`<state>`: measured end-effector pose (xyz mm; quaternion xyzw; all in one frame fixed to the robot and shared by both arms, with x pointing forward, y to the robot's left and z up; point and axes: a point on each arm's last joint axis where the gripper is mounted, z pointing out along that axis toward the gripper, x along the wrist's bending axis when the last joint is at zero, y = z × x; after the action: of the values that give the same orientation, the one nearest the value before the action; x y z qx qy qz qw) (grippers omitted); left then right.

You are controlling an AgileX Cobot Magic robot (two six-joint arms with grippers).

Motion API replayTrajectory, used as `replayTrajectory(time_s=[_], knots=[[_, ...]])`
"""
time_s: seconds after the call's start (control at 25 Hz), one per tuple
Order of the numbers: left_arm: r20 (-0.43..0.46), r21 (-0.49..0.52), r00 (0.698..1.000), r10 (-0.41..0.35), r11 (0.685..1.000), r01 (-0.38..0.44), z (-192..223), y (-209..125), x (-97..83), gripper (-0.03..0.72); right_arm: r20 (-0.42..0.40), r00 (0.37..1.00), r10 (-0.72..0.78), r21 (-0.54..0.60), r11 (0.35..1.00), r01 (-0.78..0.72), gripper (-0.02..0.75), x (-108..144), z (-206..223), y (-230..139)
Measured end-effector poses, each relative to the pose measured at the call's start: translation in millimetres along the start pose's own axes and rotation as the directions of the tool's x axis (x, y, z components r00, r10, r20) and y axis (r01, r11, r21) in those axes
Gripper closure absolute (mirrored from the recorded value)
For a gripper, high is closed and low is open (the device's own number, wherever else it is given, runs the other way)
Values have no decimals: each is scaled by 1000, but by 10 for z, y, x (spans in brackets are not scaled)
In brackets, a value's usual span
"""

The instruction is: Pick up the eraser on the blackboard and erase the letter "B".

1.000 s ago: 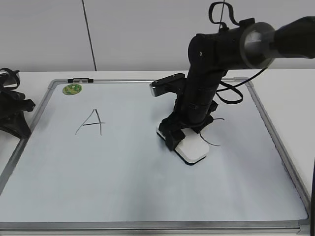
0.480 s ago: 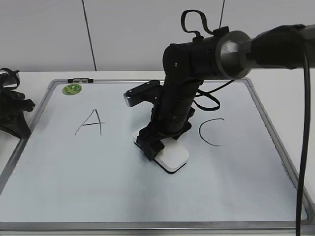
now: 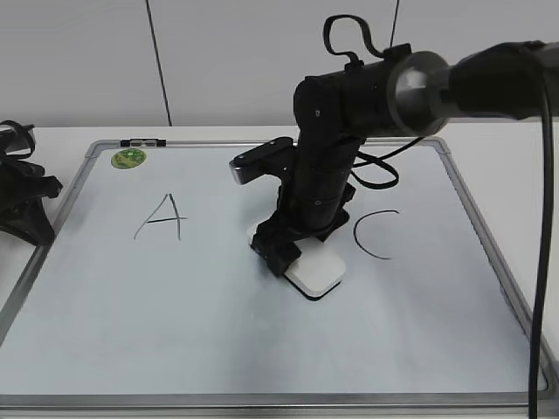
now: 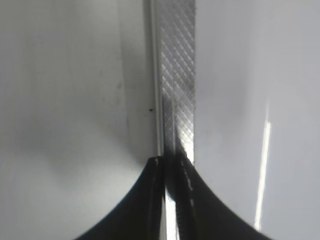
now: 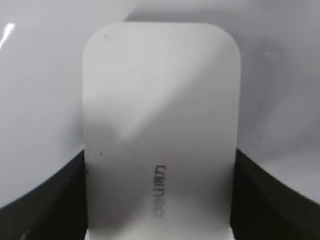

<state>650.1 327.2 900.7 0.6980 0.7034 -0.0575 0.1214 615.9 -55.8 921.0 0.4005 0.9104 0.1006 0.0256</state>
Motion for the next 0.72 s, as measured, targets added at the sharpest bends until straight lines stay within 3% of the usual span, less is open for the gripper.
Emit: replayTrajectory(time_s=[0.16,0.4,0.72], knots=[[1,0,1000,-1,1000,1,0,0,-1,654,32,999,-8,8,1000,8,197,-83,-123,4],[1,0,1000,-1,1000,1,0,0,-1,655,120,992,24,-156,988,-5,197,-230,-889,74],[1,0,1000,-1,1000,1,0,0,-1,654,157,964,214,-110,974,-198,197,-863,-1122,-254]])
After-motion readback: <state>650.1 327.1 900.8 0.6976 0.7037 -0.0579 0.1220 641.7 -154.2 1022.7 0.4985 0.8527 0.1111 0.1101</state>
